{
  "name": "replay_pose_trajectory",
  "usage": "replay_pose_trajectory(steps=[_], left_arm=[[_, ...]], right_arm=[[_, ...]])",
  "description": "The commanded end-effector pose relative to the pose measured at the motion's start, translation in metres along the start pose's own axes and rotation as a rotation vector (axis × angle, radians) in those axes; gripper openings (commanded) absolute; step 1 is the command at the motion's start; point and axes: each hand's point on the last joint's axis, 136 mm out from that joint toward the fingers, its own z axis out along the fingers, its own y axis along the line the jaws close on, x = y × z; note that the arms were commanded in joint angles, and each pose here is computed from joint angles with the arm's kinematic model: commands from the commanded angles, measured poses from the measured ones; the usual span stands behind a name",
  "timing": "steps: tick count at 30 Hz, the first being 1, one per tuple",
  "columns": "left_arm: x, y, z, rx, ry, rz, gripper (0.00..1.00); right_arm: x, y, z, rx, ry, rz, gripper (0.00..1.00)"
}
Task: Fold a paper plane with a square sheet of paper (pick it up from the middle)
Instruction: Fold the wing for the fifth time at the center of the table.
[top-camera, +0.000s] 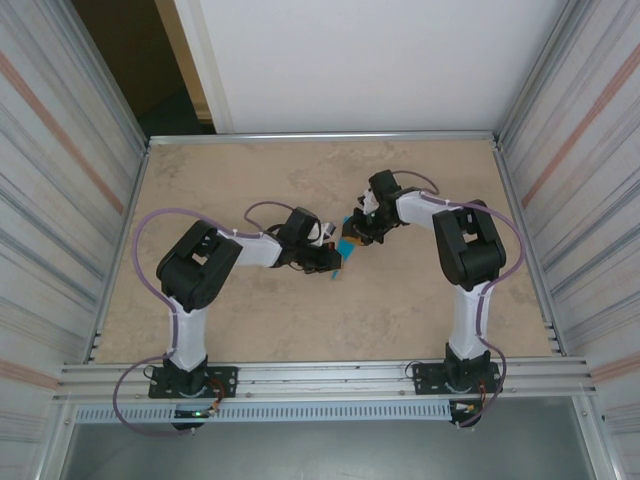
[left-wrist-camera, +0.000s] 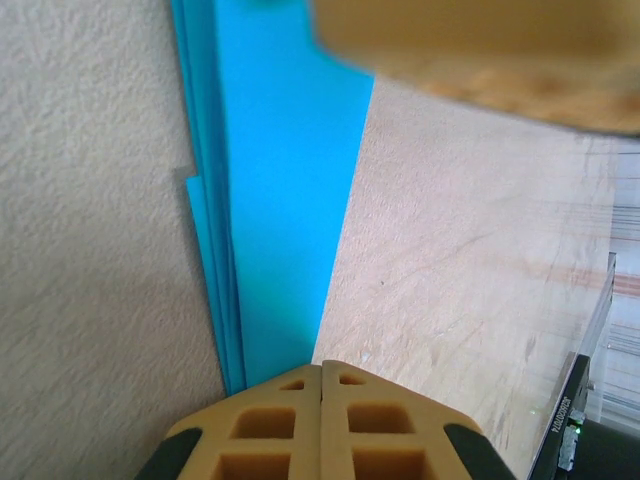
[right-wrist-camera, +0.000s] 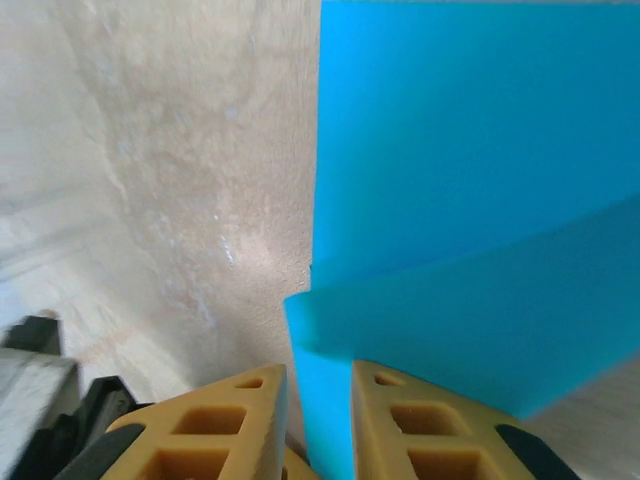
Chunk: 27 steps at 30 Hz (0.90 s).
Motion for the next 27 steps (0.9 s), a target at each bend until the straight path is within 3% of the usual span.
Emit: replay_pose_trajectory(steps=[1,6,9,15,27], left_arm=[[0.021,0.02,0.002,-0.058,0.047,-0.051,0.03],[0.019,0.018,0.001,-0.041,0.046,-0.054,0.03],[0.018,0.018,0.001,-0.035,0.045,-0.056,0.03],[0.017,0.019,0.001,-0.032,0.043,-0.06,0.03],[0.017,0.014,-0.002,-0.016,0.044,-0.053,0.03]], right_arm=[[-0.014,0.007,-0.034,0.023,-0.091,-0.042,0.31],[-0.011,-0.025,-0.048,0.161,-0.152,-0.092,0.49],[-0.01,-0.034,-0.047,0.212,-0.149,-0.122,0.54],[-0.012,-0.028,-0.028,0.273,-0.098,-0.206,0.56],[-0.013,-0.059,0.008,0.444,-0.016,-0.166,0.51]])
